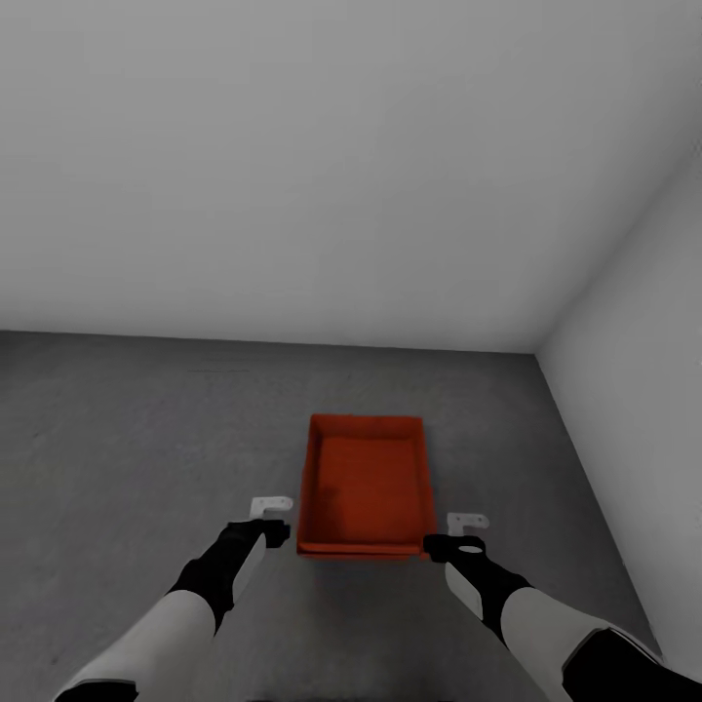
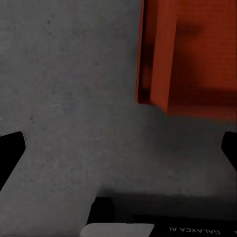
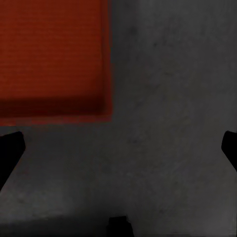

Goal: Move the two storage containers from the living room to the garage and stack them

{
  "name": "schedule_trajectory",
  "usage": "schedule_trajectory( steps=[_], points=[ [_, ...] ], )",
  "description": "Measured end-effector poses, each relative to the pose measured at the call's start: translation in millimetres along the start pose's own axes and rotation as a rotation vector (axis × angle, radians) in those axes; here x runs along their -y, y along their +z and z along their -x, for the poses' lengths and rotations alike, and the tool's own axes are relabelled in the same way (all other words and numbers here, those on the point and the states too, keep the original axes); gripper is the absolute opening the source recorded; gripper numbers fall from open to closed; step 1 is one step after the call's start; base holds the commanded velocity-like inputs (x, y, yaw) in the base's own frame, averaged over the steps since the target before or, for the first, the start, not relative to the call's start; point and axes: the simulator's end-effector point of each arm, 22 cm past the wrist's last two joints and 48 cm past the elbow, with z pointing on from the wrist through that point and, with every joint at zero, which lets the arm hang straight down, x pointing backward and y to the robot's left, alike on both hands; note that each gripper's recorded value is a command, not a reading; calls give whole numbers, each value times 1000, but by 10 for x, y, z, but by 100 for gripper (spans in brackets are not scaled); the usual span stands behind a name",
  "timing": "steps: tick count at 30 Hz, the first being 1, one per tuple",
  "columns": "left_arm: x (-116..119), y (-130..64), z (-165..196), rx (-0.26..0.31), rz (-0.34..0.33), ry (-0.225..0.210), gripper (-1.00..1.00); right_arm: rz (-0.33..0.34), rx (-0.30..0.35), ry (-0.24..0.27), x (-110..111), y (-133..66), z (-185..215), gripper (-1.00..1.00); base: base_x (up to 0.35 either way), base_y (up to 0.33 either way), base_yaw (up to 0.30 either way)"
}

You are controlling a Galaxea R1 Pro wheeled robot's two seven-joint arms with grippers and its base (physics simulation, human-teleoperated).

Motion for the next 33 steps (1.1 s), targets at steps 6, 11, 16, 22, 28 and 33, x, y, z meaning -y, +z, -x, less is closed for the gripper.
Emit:
schedule_trajectory(
  steps=[6, 11, 16, 22, 28, 33],
  points=[
    [-2, 1, -3, 0, 1, 1, 100, 0, 0, 0, 1, 0, -1, 100, -312, 124, 0],
    [-3, 1, 0, 1, 2, 1, 100, 0, -2, 0, 2, 0, -5, 100, -312, 125, 0],
    [-5, 0, 3, 2, 2, 1, 100, 1, -2, -1, -7, -1, -6, 100, -312, 125, 0],
    [-4, -1, 4, 2, 2, 2, 100, 0, -1, 0, -3, -2, -5, 100, -254, 108, 0],
    [-1, -3, 2, 2, 1, 1, 100, 0, -1, 0, -5, -5, -5, 100, -44, 20, 0],
    [-4, -4, 4, 3, 2, 2, 100, -1, 0, 0, 2, -4, -3, 100, -5, 2, 0]
  ],
)
